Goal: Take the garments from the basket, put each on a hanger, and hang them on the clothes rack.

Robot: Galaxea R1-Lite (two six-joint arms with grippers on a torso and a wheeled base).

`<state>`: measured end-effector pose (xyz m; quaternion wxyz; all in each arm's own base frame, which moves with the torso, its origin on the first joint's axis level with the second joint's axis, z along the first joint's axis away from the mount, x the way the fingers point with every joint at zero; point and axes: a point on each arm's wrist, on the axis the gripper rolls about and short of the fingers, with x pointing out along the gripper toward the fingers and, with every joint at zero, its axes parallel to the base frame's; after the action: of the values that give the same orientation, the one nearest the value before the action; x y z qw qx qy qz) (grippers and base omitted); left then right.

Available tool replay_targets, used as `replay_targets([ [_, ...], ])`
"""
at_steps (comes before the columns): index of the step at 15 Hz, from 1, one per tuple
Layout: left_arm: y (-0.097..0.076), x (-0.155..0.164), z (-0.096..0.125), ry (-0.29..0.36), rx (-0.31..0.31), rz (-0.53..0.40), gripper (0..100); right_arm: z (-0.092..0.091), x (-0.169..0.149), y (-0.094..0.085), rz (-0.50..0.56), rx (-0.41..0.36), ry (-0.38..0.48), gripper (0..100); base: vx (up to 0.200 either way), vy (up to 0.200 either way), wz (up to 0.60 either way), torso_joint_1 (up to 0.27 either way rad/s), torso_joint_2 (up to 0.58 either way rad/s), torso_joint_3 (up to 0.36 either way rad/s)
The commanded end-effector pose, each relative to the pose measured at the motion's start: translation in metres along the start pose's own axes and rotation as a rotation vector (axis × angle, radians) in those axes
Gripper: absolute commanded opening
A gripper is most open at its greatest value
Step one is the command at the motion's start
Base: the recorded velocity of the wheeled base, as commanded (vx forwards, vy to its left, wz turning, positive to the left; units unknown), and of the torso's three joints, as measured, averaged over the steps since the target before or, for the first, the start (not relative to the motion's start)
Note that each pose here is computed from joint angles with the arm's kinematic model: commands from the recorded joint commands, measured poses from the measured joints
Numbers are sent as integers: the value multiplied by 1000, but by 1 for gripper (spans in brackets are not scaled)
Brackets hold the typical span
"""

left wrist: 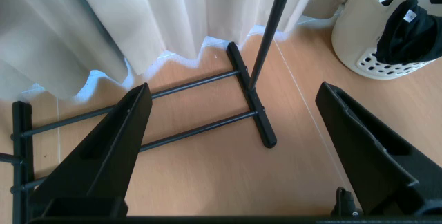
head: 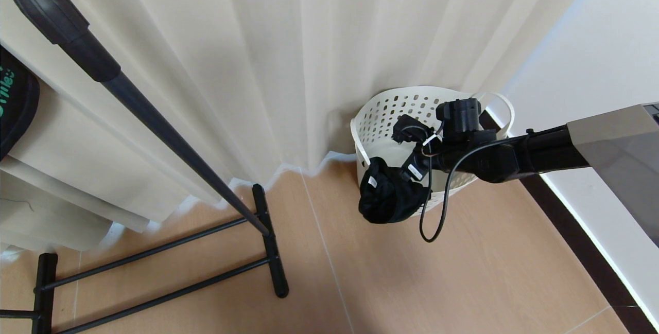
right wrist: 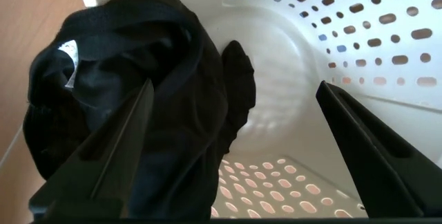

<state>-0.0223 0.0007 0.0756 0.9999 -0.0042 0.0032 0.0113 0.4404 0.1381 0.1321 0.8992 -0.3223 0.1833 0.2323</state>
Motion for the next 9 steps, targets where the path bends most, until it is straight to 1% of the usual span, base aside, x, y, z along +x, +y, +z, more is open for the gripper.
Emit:
replay_targets([
  [1,0,0,0,0,-1,0,100,-4,5,2,7,-4,8,100,0,0,0,0,0,0],
  [3,0,0,0,0,-1,0,100,-6,11,4,23,-6,-17,100,0,0,0,0,0,0],
  [6,0,0,0,0,-1,0,100,-6,10,2,48,-6,-43,100,0,0,0,0,0,0],
  [9,0,0,0,0,-1,0,100,-9,11,0,62,-7,-50,100,0,0,0,0,0,0],
])
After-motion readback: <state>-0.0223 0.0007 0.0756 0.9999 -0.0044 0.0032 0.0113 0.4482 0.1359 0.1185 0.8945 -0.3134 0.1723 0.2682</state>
